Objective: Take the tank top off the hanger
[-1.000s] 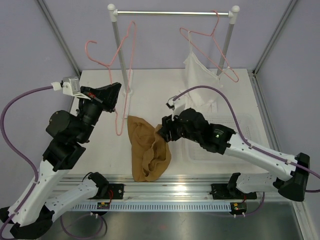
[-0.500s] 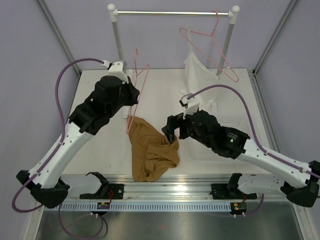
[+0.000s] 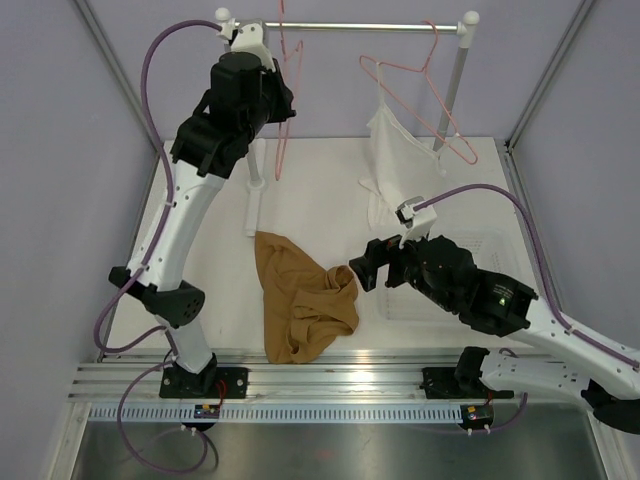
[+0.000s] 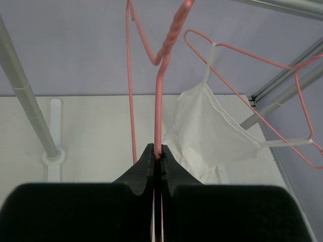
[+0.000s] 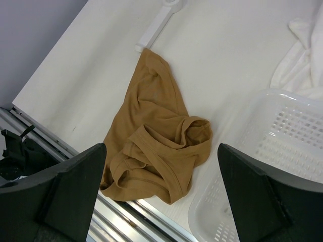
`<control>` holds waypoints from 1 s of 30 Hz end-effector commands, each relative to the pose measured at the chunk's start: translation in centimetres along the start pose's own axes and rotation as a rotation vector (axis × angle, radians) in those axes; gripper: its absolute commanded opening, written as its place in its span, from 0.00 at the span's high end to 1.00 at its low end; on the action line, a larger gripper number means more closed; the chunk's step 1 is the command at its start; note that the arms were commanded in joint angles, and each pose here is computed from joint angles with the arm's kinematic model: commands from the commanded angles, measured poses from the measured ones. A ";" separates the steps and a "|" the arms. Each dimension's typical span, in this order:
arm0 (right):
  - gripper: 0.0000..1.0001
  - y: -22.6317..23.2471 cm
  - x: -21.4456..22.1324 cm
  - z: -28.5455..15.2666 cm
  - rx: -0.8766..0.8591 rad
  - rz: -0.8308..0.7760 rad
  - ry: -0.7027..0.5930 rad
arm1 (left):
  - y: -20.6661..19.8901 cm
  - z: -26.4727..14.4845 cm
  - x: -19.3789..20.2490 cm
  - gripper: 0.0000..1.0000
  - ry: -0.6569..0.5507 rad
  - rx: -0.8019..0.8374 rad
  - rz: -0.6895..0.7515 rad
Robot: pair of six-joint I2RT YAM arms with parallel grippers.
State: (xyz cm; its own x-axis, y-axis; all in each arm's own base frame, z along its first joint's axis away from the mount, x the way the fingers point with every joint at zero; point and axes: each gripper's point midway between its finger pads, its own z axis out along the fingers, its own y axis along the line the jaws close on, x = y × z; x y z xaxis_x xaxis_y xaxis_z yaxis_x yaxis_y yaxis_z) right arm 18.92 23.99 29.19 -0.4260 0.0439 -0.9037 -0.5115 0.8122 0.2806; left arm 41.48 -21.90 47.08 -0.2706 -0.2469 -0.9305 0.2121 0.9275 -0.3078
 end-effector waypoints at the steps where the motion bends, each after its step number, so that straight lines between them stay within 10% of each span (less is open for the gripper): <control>1: 0.01 -0.8 -1.3 -1.3 0.026 0.020 -0.056 | 0.4 1.8 -0.6 1.00 0.003 0.018 0.018; 30: 0.01 1.6 1.8 0.1 -0.113 -0.029 0.041 | 4.2 7.3 -0.2 0.92 0.016 0.042 0.012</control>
State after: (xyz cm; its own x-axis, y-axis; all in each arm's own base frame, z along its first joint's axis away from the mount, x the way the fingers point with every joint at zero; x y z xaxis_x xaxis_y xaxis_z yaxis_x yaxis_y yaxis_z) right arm 17.80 24.25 26.25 -0.4622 -0.0284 -0.8863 -0.5551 0.7887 0.2642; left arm 50.11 -20.62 41.32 -0.3480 -0.2102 -0.9136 0.2249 0.9274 -0.2990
